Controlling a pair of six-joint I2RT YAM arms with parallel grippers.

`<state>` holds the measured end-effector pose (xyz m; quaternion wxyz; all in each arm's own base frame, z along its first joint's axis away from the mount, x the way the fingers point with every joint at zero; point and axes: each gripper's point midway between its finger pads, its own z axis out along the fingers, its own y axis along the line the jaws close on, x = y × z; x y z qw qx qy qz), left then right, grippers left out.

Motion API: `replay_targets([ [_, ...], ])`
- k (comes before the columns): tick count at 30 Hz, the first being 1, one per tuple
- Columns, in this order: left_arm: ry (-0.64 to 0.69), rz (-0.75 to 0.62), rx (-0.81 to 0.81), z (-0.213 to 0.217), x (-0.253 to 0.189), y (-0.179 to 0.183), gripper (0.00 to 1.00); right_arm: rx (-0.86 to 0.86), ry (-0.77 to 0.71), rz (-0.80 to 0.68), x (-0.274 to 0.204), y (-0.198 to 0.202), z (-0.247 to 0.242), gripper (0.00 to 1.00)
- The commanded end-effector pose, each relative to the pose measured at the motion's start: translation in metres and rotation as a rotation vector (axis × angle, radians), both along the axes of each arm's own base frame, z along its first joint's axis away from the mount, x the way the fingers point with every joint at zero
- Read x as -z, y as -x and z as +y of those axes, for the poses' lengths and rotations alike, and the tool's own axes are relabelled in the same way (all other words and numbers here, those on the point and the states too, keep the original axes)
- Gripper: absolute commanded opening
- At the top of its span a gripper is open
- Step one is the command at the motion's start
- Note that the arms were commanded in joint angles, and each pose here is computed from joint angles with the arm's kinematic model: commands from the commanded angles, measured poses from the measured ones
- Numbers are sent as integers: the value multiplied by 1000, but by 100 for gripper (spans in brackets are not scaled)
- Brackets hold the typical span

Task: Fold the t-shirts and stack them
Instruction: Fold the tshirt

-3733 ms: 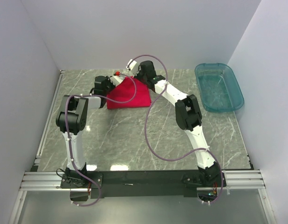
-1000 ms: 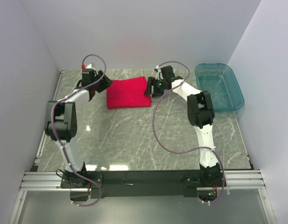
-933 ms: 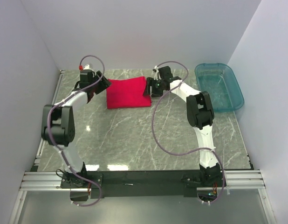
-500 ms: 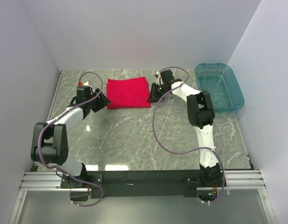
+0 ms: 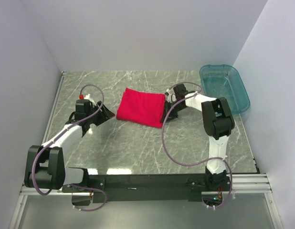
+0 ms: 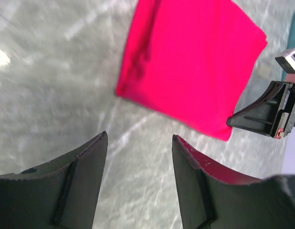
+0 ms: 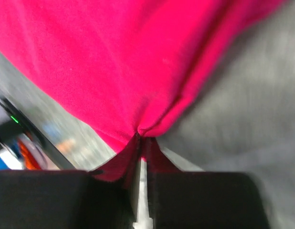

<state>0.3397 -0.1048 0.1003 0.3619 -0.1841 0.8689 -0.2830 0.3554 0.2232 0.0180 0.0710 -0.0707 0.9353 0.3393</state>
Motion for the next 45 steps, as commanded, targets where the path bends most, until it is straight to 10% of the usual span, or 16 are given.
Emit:
replay_targets([
  [1,63,-95,88,-23,-25,3,61,-106,115,44,0,46,-39,15],
  [5,120,-176,211,-61,-57,7,60,-139,92,-112,-38,43,-67,53],
  [13,193,-169,314,-125,-57,-9,49,-131,21,-405,-96,-25,-75,42],
  [22,190,-75,334,-145,-2,-39,36,-21,-54,-373,-82,-99,-50,42],
  [45,192,-22,352,-150,26,-34,36,51,5,-311,-56,-126,-39,36],
])
